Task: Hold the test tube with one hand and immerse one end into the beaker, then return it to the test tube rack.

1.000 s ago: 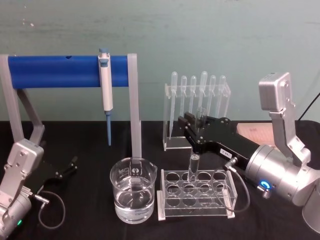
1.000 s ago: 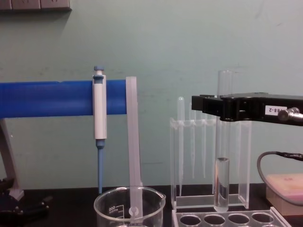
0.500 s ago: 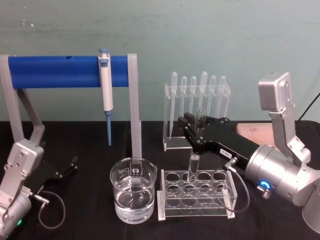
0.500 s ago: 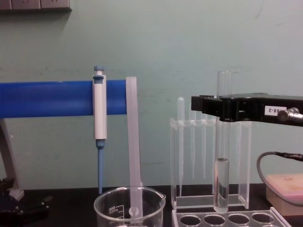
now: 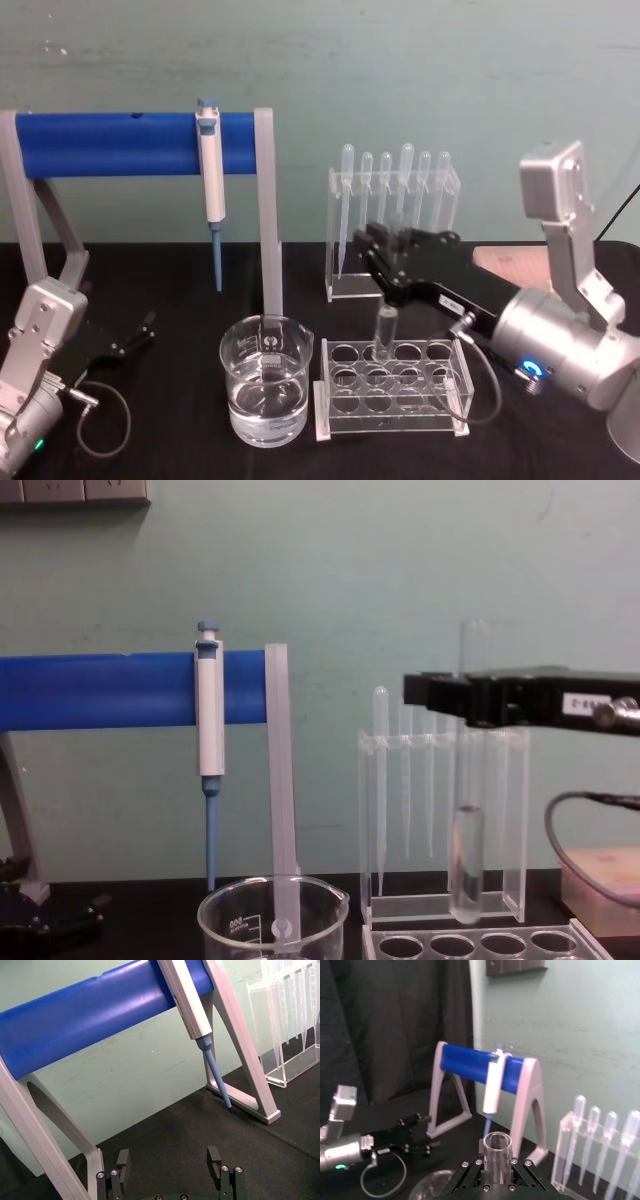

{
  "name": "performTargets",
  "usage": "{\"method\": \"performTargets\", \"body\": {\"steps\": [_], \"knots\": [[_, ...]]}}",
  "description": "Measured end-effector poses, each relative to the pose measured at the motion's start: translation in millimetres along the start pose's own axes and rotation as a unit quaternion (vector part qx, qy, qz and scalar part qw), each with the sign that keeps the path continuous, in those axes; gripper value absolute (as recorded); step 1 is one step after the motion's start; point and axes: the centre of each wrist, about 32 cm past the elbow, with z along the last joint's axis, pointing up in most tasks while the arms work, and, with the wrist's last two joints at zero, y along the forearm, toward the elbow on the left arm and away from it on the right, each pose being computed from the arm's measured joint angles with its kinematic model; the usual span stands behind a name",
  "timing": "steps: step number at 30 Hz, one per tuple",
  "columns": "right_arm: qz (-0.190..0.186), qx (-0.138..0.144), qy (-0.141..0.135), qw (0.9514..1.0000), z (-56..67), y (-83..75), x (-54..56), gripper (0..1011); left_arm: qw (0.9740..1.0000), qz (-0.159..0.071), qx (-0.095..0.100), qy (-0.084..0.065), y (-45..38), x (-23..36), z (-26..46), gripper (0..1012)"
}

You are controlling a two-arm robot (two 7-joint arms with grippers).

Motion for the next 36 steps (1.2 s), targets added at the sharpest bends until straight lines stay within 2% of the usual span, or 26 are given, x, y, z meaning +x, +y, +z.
{"method": "performTargets", "body": {"steps": [6, 7, 14, 16, 23, 29, 36], "knots": [[0.032, 0.014, -0.015, 0.9993, 16.2, 18.0, -11.2, 151, 1.0000, 0.000, 0.000, 0.000, 0.0, 0.0, 0.0, 1000], [0.041, 0.017, -0.020, 0.9988, 20.8, 25.0, -14.8, 151, 1.0000, 0.000, 0.000, 0.000, 0.0, 0.0, 0.0, 1000], [0.068, 0.020, -0.028, 0.9971, 27.5, 53.4, -25.2, 151, 1.0000, 0.000, 0.000, 0.000, 0.0, 0.0, 0.0, 1000], [0.077, 0.021, -0.026, 0.9965, 26.8, 66.6, -28.9, 151, 1.0000, 0.000, 0.000, 0.000, 0.0, 0.0, 0.0, 1000], [0.081, 0.022, -0.016, 0.9963, 18.6, 91.7, -33.0, 151, 1.0000, 0.000, 0.000, 0.000, 0.0, 0.0, 0.0, 1000], [0.074, 0.020, -0.011, 0.9970, 10.2, 102.7, -33.9, 150, 1.0000, 0.000, 0.000, 0.000, 0.0, 0.0, 0.0, 1000], [0.067, 0.016, -0.004, 0.9976, -4.6, 107.2, -33.6, 151, 1.0000, 0.000, 0.000, 0.000, 0.0, 0.0, 0.0, 1000]]}}
